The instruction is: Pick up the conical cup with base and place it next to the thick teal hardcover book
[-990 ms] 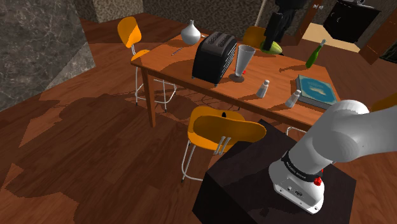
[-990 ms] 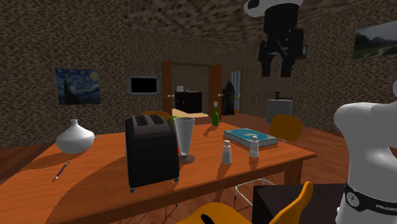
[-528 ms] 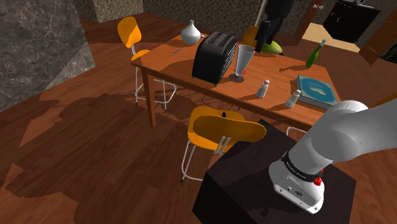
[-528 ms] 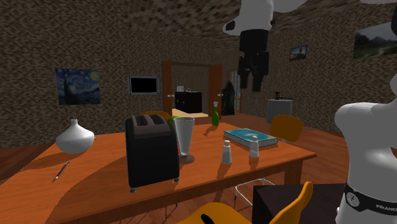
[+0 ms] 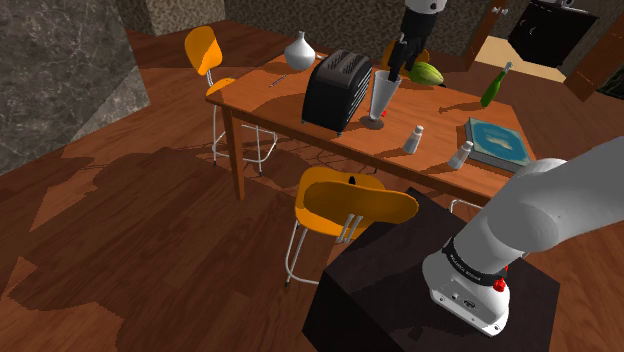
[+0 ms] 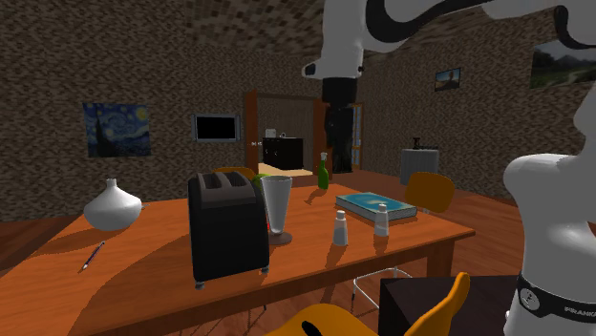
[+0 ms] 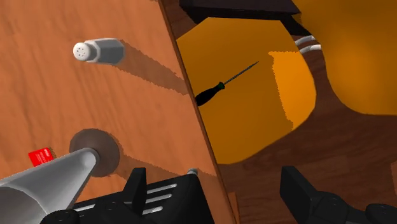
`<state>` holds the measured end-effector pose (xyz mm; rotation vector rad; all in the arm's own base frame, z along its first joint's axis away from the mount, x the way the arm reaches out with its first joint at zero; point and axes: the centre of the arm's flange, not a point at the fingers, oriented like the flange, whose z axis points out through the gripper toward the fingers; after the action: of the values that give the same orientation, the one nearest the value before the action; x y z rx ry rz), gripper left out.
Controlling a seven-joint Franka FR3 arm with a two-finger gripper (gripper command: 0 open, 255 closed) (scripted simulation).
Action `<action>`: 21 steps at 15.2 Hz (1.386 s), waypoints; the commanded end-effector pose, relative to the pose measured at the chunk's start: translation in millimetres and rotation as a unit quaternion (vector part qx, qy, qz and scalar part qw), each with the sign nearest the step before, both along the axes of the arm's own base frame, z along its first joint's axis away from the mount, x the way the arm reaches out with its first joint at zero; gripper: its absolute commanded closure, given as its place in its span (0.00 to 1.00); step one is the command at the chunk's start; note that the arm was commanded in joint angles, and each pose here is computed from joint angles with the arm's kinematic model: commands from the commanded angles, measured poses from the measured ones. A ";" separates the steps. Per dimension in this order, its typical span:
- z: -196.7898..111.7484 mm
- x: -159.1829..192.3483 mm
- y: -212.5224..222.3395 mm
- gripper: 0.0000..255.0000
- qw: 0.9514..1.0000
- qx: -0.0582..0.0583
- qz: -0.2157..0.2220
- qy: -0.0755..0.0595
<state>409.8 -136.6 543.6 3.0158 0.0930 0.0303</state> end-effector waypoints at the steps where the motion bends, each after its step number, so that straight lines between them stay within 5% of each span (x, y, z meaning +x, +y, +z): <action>1: -10.8 12.2 -21.1 0.00 1.000 -0.004 0.000 -0.002; 21: -100.4 141.0 -189.6 0.00 0.999 -0.030 -0.008 -0.020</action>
<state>548.0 -323.3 448.0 2.9556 0.0655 0.0820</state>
